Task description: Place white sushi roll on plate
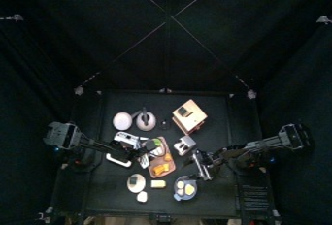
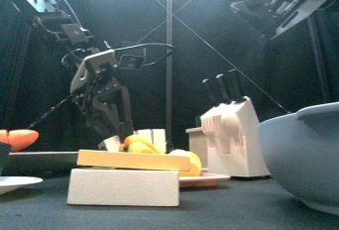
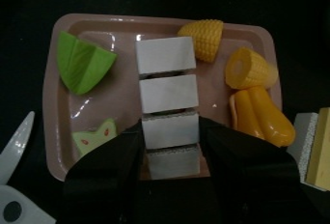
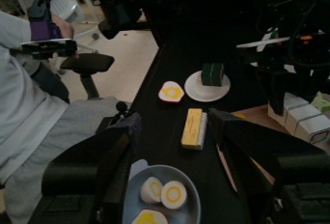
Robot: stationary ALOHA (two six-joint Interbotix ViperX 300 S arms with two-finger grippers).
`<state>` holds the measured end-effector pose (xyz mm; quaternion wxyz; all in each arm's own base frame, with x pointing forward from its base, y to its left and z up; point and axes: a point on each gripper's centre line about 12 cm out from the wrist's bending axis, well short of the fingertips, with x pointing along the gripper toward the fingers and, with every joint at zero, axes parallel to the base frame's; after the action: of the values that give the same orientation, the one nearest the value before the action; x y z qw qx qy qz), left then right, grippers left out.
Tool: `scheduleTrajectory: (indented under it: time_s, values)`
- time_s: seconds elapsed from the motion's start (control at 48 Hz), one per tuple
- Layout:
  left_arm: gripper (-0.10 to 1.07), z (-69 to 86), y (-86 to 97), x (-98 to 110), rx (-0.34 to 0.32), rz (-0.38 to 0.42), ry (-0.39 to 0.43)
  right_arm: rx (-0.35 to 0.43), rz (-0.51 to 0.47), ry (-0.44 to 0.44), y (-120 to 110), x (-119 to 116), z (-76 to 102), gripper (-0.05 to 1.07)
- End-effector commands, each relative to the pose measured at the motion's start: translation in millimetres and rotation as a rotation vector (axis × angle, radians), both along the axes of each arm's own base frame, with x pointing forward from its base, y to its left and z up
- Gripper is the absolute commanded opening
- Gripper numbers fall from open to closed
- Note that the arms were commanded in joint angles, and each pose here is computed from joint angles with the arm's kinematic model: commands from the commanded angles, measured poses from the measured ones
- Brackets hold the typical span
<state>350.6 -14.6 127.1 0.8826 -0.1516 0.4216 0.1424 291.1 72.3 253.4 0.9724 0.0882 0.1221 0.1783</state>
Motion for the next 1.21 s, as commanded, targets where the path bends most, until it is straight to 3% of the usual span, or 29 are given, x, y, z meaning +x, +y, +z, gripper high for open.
scheduleTrajectory:
  time_s: [0.0, 0.354, 1.188]
  values:
    - [0.75, 11.1, -0.3, 7.3, -0.001, -0.002, -0.036, 0.010, 0.000, -0.029, -0.3, 1.5, 9.4, 0.92]
    - [0.89, 11.6, 0.6, 7.2, 0.002, 0.000, -0.036, 0.009, -0.001, -0.028, -0.4, 1.5, 9.2, 0.92]
    - [0.89, 19.6, 0.5, 5.9, -0.002, 0.004, -0.056, 0.008, -0.001, -0.025, -0.4, 1.5, 8.2, 0.92]
